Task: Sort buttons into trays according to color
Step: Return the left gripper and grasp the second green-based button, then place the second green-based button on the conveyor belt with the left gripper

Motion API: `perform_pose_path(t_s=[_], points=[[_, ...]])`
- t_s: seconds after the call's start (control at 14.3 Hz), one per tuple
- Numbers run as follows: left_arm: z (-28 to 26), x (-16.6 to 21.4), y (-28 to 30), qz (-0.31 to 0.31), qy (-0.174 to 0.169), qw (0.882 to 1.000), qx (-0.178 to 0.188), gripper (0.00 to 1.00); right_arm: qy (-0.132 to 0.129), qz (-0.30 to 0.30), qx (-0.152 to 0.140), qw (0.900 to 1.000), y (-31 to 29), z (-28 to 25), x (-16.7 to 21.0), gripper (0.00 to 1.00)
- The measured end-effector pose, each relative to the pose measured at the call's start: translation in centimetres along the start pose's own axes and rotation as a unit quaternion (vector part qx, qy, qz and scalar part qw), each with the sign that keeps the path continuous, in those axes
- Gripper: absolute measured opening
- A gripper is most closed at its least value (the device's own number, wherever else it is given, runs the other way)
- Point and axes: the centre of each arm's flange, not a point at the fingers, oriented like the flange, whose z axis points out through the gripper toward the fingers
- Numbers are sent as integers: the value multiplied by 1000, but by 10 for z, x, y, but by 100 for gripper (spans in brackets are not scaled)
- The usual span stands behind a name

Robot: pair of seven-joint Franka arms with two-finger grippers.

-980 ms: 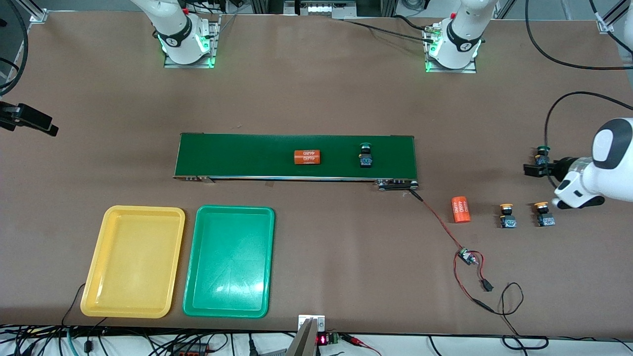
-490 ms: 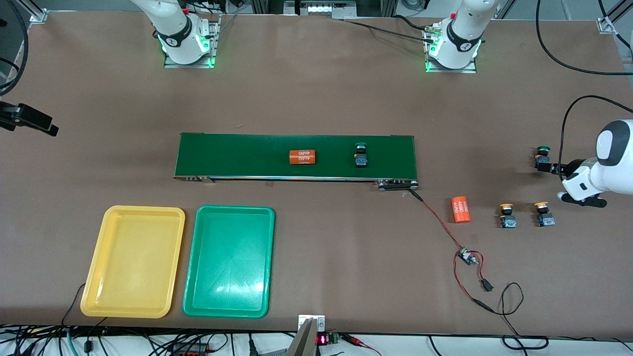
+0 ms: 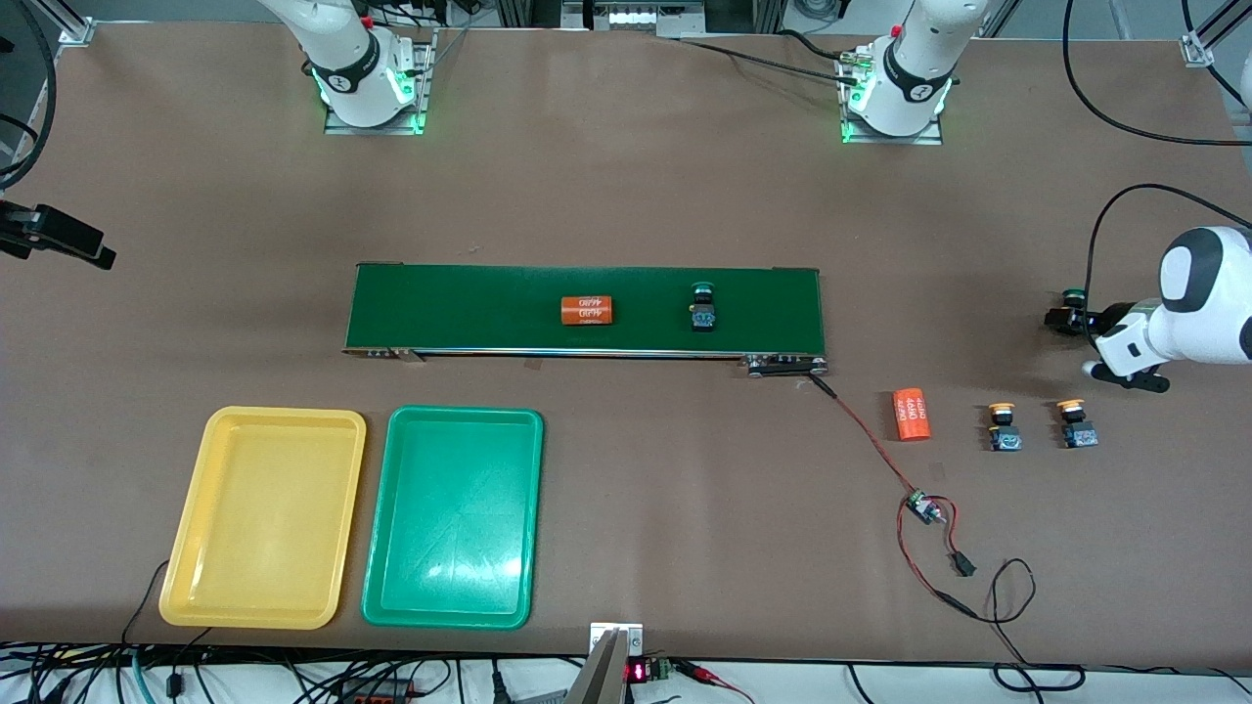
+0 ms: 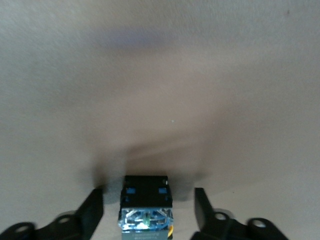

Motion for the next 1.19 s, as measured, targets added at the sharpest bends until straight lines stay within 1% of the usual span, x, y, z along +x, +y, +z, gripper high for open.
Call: perform_pose_path(t_s=[0.07, 0.14, 0.21, 0.35, 0.49, 0.63, 0.7, 0.84, 0.91, 1.05, 1.19], points=[[0, 0, 0, 0, -1, 1000, 0, 79, 0, 0, 0, 1000, 0, 0, 0, 100], [-1, -1, 0, 0, -2, 1000, 1, 73, 0, 0, 0, 1000, 0, 0, 0, 100], [-2, -2, 0, 0, -6, 1000, 2, 61, 0, 0, 0, 1000, 0, 0, 0, 100], [-4, -5, 3, 5, -21, 1000, 0, 41, 0, 0, 0, 1000, 0, 0, 0, 100], [-13, -1, 11, 13, -21, 1000, 1, 41, 0, 0, 0, 1000, 0, 0, 0, 100], [-35, 6, 28, 28, -17, 999, 7, 41, 0, 0, 0, 1000, 0, 0, 0, 100], [-53, 11, 40, 35, -15, 999, 7, 41, 0, 0, 0, 1000, 0, 0, 0, 100], [-96, 20, 67, 47, -6, 999, -11, 41, 0, 0, 0, 1000, 0, 0, 0, 100], [-115, 27, 88, 60, 3, 998, -18, 41, 0, 0, 0, 1000, 0, 0, 0, 100], [-138, 48, 143, 84, 13, 996, -13, 41, 0, 0, 0, 1000, 0, 0, 0, 100], [-152, 71, 209, 75, 17, 997, -3, 41, 0, 0, 0, 1000, 0, 1, 1, 100]])
